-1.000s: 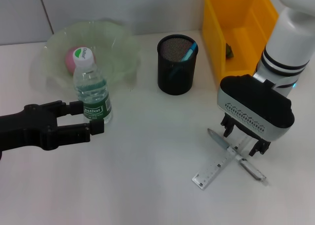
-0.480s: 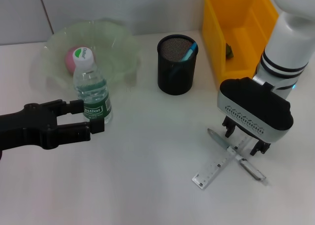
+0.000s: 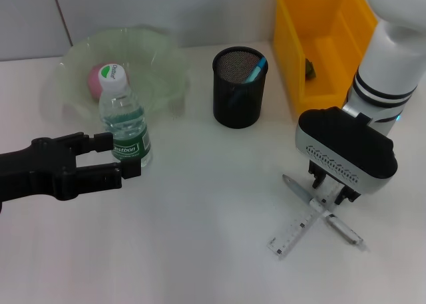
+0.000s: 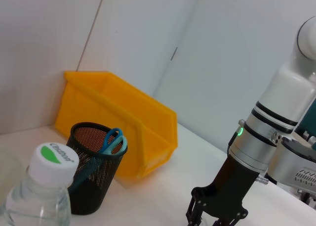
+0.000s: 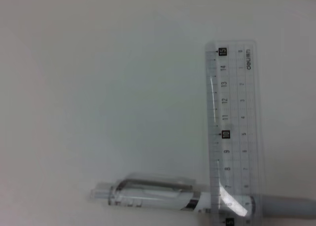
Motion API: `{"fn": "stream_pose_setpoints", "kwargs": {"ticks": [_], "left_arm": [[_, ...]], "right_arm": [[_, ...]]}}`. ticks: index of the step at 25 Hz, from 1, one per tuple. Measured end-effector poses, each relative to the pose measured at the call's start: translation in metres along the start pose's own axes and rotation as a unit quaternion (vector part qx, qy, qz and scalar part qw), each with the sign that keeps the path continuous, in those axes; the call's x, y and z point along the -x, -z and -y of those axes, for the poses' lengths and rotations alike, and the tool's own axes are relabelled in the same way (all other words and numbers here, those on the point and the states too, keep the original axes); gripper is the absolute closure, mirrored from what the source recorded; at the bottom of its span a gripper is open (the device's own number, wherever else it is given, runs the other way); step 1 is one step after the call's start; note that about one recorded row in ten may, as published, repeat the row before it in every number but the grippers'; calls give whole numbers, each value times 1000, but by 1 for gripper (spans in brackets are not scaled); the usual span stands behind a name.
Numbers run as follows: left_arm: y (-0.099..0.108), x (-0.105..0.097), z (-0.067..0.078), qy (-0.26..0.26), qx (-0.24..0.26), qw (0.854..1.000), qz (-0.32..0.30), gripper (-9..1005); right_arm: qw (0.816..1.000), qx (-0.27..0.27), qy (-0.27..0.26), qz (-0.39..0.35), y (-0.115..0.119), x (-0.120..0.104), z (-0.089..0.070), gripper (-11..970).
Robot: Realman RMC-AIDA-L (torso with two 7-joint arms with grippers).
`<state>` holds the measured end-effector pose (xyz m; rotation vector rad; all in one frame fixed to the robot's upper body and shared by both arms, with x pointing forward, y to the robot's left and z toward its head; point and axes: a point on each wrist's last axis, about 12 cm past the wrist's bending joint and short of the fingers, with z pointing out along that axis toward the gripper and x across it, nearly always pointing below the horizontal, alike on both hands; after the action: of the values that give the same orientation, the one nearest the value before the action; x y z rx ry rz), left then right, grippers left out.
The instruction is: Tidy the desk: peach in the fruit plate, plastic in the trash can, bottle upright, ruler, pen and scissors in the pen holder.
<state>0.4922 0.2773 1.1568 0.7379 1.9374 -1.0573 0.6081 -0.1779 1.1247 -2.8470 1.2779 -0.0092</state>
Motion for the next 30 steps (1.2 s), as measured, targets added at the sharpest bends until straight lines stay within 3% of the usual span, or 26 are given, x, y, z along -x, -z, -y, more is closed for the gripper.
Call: {"fn": "stream_pose_setpoints", "kwargs": {"ticks": [7,17,22,30], "left_arm": [[1,0,0,0,-1,1000,0,165],[1,0,-1,-2,-4,1000,-1,166],[0,-1,0,-4,-9,1000,-4,167],[3,4,0,-10,-7,1000,-1,168]], "right_arm": [[1000,-10,-7,10,7,0,1,566],[988,-94,-57,110,54,-3,-17,567],[968,-154,-98,172,64,-13,-33,567],[919,-239,-182,255,62,-37,-62,567]]}}
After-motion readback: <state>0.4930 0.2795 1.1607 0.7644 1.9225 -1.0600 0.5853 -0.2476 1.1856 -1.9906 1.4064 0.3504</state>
